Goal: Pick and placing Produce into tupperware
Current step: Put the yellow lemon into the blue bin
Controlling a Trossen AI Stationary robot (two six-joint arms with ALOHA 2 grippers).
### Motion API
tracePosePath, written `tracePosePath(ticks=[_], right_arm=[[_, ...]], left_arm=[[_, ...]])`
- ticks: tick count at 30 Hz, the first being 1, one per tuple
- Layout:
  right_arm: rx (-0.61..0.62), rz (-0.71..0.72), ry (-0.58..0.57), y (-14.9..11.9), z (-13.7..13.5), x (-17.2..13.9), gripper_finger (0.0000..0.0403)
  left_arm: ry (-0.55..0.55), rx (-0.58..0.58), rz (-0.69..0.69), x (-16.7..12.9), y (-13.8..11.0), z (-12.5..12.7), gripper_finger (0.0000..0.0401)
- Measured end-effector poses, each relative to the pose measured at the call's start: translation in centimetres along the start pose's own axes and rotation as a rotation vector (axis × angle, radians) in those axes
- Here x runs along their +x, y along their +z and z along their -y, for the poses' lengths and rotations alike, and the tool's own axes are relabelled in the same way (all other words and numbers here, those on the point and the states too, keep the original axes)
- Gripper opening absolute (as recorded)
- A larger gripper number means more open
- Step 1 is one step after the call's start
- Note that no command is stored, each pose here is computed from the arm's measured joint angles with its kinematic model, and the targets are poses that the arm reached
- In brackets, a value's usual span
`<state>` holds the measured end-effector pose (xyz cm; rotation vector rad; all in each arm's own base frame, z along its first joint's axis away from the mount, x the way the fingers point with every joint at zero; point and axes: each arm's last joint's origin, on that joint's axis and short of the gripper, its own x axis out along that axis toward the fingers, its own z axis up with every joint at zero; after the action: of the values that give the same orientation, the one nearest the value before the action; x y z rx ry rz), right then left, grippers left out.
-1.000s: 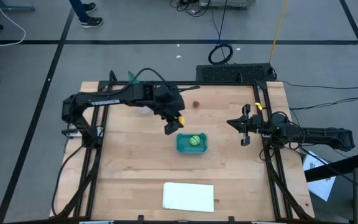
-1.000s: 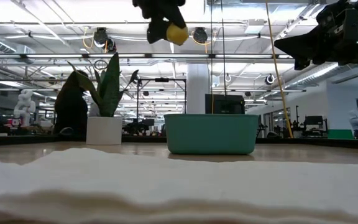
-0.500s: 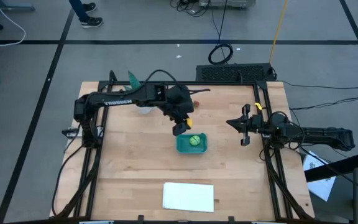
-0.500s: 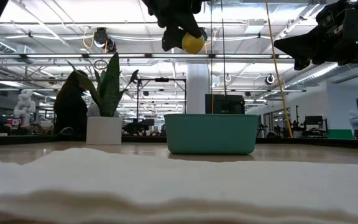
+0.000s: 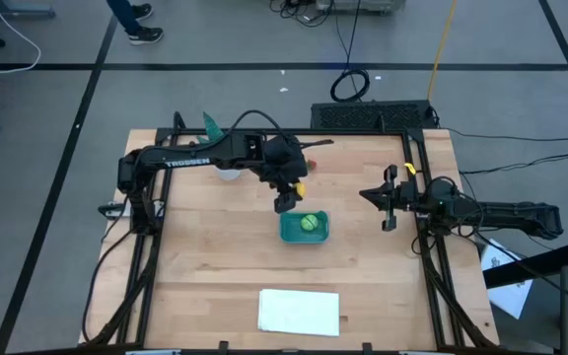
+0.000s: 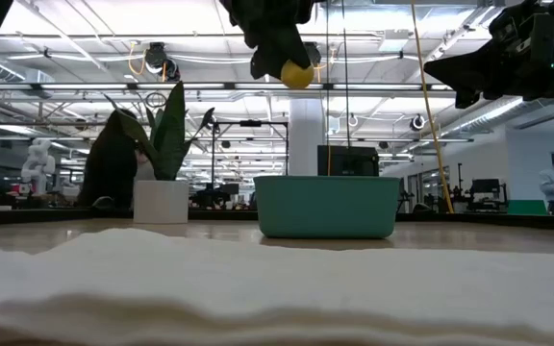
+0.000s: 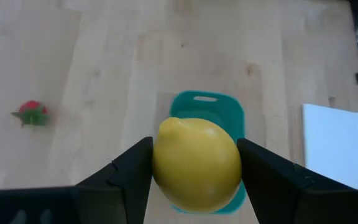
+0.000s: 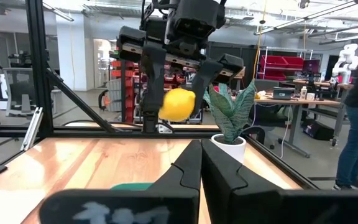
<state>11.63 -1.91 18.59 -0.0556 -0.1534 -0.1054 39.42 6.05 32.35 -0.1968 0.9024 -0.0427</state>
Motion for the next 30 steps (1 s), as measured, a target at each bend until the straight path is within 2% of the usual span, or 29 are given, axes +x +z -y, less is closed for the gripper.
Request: tracePosePath(ticks=[13, 30], right_arm=[[0.000, 0.000, 0.000, 0.0, 0.0, 0.0, 0.0000], [-0.002, 0.000, 0.000, 0.0, 0.0, 0.0, 0.0000]], left_arm=[[0.004, 0.009, -0.044, 2.4, -1.9, -0.3, 0.0214], [-0.016, -0.008, -0.006, 6.0, -4.6, -1.2, 0.0214]])
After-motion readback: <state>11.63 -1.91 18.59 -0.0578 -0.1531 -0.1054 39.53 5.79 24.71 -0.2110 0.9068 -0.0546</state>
